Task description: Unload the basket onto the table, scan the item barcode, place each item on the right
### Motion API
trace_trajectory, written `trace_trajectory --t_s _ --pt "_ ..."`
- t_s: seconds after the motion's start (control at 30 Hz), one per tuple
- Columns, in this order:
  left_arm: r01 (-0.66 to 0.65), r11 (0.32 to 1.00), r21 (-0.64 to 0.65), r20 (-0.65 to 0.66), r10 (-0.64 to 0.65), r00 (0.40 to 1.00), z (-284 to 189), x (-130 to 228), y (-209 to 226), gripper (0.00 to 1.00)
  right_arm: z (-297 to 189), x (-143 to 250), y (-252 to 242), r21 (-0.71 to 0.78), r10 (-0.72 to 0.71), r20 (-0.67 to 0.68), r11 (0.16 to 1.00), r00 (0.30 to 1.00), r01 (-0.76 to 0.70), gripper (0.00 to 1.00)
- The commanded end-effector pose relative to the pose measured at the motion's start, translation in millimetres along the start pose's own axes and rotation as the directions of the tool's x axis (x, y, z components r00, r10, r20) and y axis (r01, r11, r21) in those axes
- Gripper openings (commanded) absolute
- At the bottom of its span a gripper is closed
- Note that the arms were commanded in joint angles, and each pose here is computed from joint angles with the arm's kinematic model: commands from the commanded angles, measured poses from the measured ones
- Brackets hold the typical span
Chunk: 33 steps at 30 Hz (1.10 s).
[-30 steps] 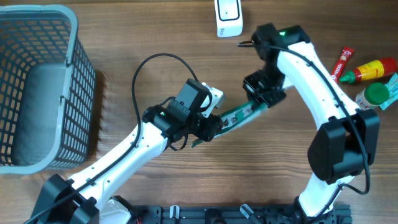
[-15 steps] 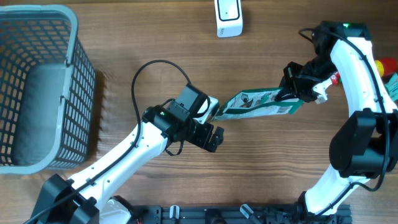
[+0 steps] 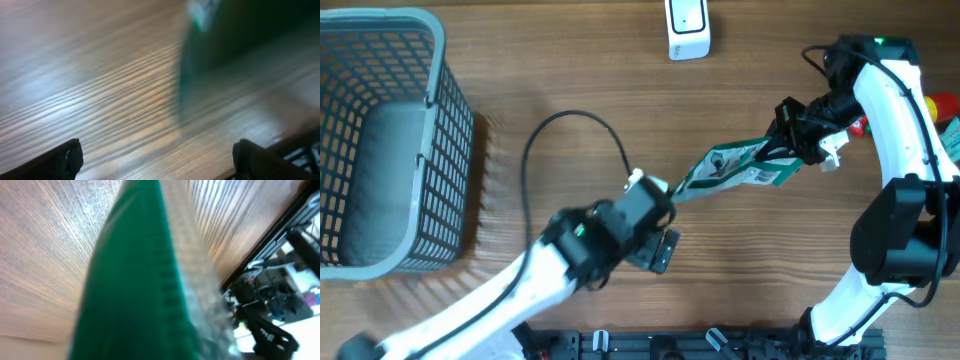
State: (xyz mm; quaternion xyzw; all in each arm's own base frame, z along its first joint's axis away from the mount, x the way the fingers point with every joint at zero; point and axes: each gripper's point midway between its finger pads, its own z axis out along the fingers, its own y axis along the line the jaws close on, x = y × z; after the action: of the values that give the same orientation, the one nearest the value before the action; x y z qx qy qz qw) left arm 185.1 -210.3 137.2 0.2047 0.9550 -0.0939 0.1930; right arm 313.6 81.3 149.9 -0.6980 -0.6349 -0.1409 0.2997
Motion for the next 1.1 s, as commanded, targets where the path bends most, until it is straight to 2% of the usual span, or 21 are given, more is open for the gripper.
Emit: trace_trajectory --t_s 0.0,0.07,0.2,0.3,0.47,0.53,0.77,0.9,0.97,1.07 --pt "0.134 0.982 -0.13 0.187 -0.109 0.976 -44 -7 35 1.0 5 7 2 0.034 0.173 -0.065 0.985 0.983 -0.171 0.04" --pt "0.245 0.953 -0.178 0.244 -0.198 0.949 -62 1 57 1.0 8 9 0 0.067 0.288 -0.071 0.957 0.955 -0.284 0.04" --pt "0.381 0.903 -0.197 0.329 -0.306 0.894 -84 10 81 1.0 18 10 6 0.12 0.365 -0.103 0.928 0.925 -0.353 0.04" --pt "0.416 0.893 -0.171 0.354 -0.338 0.872 -90 10 83 1.0 31 9 13 0.184 0.408 -0.143 0.906 0.902 -0.381 0.05" --pt "0.436 0.884 -0.172 0.342 -0.361 0.868 -87 13 83 1.0 51 19 22 0.268 0.391 -0.262 0.908 0.882 -0.322 0.05" --pt "0.446 0.878 -0.176 0.334 -0.373 0.866 -86 16 83 1.0 57 26 18 0.303 0.425 -0.268 0.889 0.865 -0.343 0.05" --pt "0.442 0.878 -0.185 0.326 -0.37 0.87 -86 18 84 1.0 62 28 14 0.308 0.402 -0.257 0.896 0.879 -0.319 0.05" --pt "0.442 0.878 -0.185 0.326 -0.369 0.87 -86 18 84 1.0 59 36 17 0.285 0.327 -0.331 0.929 0.885 -0.236 0.04" --pt "0.437 0.882 -0.178 0.306 -0.372 0.876 -85 21 82 1.0 55 34 20 0.167 0.056 -0.412 0.986 0.909 0.015 0.04" --pt "0.438 0.881 -0.181 0.31 -0.371 0.875 -85 20 83 1.0 48 27 24 0.064 -0.126 -0.442 0.983 0.888 0.171 0.04"
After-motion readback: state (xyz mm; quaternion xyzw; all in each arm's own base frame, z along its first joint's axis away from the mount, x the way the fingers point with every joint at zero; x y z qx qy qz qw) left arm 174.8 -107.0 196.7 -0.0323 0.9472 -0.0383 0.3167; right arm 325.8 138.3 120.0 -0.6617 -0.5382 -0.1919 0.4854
